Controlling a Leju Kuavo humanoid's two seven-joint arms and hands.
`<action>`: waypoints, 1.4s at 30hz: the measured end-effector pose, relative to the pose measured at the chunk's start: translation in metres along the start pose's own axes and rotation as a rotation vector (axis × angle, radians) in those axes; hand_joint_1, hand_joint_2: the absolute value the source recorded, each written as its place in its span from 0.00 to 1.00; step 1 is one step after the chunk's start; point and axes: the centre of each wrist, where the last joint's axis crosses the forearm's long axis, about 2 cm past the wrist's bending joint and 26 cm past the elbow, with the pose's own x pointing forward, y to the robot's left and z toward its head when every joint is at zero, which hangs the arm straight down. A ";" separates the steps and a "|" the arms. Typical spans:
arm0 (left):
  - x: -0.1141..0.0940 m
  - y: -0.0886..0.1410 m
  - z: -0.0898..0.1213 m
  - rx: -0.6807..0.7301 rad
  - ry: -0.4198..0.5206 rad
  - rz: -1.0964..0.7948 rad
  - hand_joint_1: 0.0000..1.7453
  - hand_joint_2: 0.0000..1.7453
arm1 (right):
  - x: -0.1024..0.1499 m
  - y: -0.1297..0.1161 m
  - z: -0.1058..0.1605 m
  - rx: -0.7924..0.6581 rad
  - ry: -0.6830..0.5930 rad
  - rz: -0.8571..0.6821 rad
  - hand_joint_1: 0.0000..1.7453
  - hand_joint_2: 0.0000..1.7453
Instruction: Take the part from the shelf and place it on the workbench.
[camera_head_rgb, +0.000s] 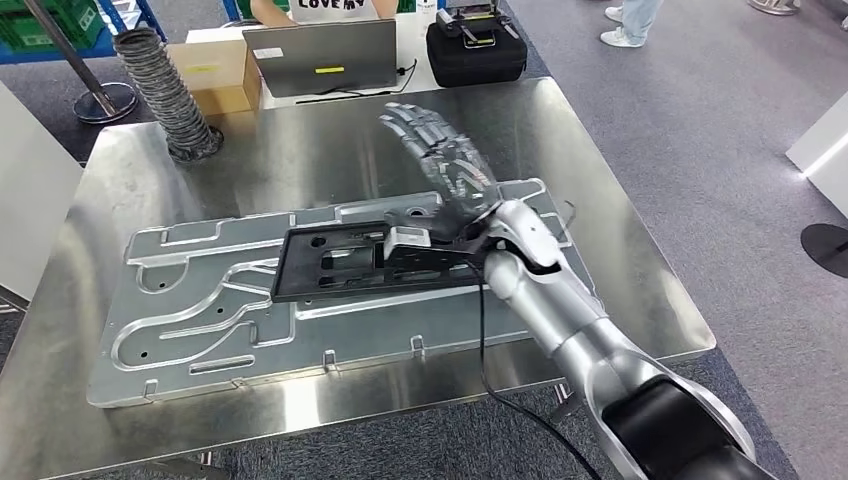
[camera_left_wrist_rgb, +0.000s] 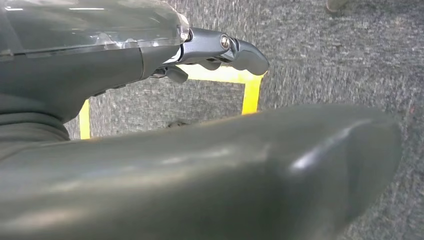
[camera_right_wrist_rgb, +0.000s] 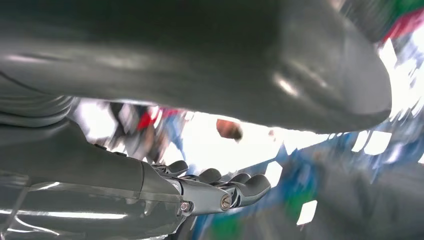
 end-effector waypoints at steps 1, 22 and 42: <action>-0.003 0.001 0.001 0.003 0.005 0.011 0.00 0.00 | -0.005 -0.011 0.017 -0.073 0.017 0.067 0.00 0.00; -0.019 0.010 0.010 0.064 0.064 0.094 0.00 0.00 | 0.068 -0.119 0.291 -0.355 0.325 0.550 0.00 0.00; -0.018 0.004 0.010 0.041 0.065 0.067 0.00 0.00 | 0.079 -0.117 0.318 -0.499 0.508 0.104 0.00 0.00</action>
